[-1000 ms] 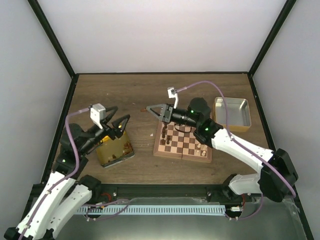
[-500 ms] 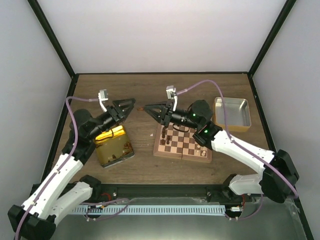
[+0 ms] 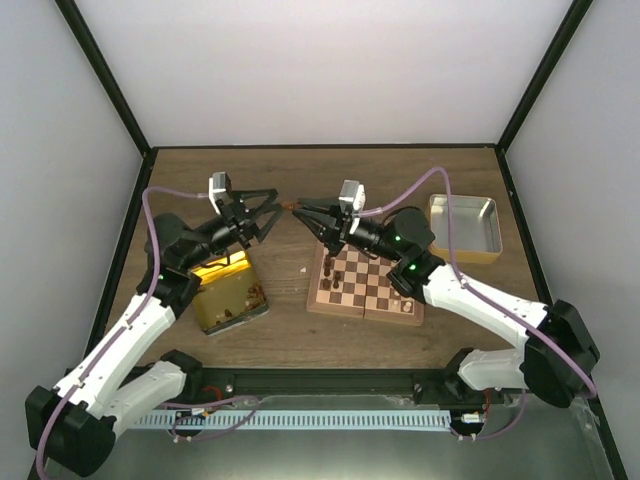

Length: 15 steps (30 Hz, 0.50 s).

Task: Set up the chess pieces on the board
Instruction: Place the chess piece on the chessboard.

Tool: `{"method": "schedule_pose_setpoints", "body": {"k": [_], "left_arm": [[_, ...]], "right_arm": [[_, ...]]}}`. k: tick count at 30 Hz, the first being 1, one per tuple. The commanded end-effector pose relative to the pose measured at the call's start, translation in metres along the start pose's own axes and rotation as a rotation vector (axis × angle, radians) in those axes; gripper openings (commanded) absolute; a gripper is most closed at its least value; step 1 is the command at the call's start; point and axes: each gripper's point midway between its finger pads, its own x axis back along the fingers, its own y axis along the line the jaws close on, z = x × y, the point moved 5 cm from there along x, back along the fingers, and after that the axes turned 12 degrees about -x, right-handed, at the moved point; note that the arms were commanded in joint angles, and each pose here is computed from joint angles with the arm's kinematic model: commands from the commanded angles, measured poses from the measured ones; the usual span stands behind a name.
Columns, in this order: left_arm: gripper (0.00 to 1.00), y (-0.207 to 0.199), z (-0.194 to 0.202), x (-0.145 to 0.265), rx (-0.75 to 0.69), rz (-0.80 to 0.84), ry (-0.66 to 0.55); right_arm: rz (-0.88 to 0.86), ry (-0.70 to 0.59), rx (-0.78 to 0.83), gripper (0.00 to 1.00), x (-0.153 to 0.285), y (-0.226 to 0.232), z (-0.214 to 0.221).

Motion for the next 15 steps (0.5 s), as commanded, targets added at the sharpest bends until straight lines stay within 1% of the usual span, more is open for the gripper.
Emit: {"method": "schedule_pose_setpoints", "body": {"k": [1, 3, 6, 7, 11, 15], "left_arm": [[0.62, -0.031, 0.001, 0.006, -0.033, 0.138, 0.011], [0.57, -0.031, 0.002, 0.005, -0.029, 0.14, 0.02], [0.44, -0.031, 0.004, 0.003, -0.023, 0.146, 0.049], [0.42, -0.031, 0.004, 0.002, -0.023, 0.146, 0.056], [0.43, -0.023, 0.005, 0.0, -0.01, 0.107, 0.067], [0.42, -0.028, 0.002, -0.003, -0.008, 0.143, 0.069]], "right_arm": [[-0.032, -0.074, 0.18, 0.13, 0.0, 0.005, -0.004], [-0.062, -0.08, 0.194, 0.13, 0.0, 0.008, -0.003], [-0.07, -0.104, 0.212, 0.13, 0.001, 0.008, -0.001], [-0.068, -0.11, 0.217, 0.14, 0.0, 0.007, -0.001], [-0.078, -0.133, 0.235, 0.14, -0.006, 0.006, -0.005], [-0.099, -0.113, 0.239, 0.14, -0.009, 0.006, -0.001]]}}
